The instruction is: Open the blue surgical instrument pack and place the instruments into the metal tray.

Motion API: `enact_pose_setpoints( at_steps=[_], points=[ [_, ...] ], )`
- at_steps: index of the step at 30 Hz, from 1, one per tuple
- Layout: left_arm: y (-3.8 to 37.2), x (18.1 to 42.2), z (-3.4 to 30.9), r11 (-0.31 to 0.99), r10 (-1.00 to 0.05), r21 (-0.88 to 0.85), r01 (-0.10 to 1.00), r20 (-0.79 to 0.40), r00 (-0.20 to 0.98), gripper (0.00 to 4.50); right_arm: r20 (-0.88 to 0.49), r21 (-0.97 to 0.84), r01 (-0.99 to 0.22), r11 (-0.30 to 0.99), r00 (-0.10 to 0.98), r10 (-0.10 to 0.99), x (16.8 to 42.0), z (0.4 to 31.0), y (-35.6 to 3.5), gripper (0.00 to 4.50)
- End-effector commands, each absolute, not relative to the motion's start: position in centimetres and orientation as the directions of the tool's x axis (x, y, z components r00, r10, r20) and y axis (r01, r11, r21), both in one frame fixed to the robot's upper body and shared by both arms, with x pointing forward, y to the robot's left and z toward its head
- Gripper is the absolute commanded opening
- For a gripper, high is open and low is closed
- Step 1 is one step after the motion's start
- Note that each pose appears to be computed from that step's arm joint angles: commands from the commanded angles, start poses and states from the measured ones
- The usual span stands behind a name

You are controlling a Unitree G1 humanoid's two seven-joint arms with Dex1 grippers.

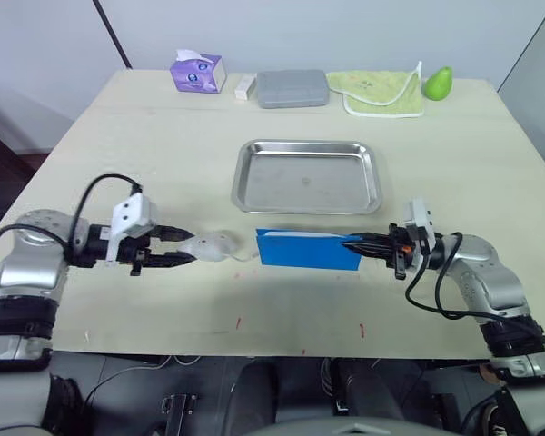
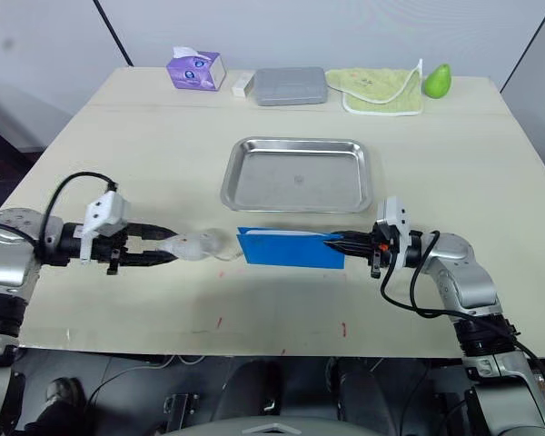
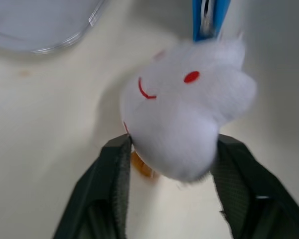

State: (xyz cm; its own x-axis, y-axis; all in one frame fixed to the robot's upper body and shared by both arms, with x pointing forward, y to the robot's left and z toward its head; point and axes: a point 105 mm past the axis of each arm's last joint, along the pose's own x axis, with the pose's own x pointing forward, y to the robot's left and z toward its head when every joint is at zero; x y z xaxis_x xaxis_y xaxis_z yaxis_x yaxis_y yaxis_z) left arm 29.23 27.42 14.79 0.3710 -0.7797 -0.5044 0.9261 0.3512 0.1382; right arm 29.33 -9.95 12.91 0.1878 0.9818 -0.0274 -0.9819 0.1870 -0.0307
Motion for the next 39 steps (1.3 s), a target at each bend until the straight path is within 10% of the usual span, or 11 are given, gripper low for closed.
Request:
enact_pose_setpoints(
  at_steps=[1, 8, 14, 27, 31, 39],
  points=[
    [27.8, 28.2, 17.5, 0.343, -0.833, 0.116, 0.932, -0.421, 0.359, 2.43, -0.027, -0.072, -0.985, 0.159, 0.161, 0.987, 28.9, 13.5, -9.7, 0.0],
    [27.2, 27.3, 19.8, 0.371, -0.889, 0.001, 0.929, -0.288, 0.356, 2.43, -0.027, -0.088, -0.982, 0.169, 0.171, 0.985, 29.0, 13.6, -10.0, 0.0],
    [24.7, 27.7, 19.7, 0.341, -0.909, 0.047, 0.939, -0.24, 0.342, 4.48, -0.02, -0.092, -0.98, 0.174, 0.177, 0.984, 29.1, 13.7, -10.3, 0.0],
    [21.6, 29.8, 17.3, 0.261, -0.929, 0.079, 0.962, -0.249, 0.273, 4.48, -0.045, -0.085, -0.986, 0.143, 0.147, 0.988, 28.7, 13.8, -10.4, 0.0],
    [20.6, 30.6, 16.4, 0.228, -0.932, 0.101, 0.968, -0.265, 0.247, 3.37, -0.046, -0.083, -0.988, 0.133, 0.137, 0.989, 28.7, 13.9, -10.1, 0.0],
    [17.9, 32.1, 15.0, 0.148, -0.946, 0.127, 0.981, -0.272, 0.178, 3.37, -0.053, -0.08, -0.99, 0.115, 0.119, 0.991, 28.6, 14.1, -9.7, 0.0]
  ],
)
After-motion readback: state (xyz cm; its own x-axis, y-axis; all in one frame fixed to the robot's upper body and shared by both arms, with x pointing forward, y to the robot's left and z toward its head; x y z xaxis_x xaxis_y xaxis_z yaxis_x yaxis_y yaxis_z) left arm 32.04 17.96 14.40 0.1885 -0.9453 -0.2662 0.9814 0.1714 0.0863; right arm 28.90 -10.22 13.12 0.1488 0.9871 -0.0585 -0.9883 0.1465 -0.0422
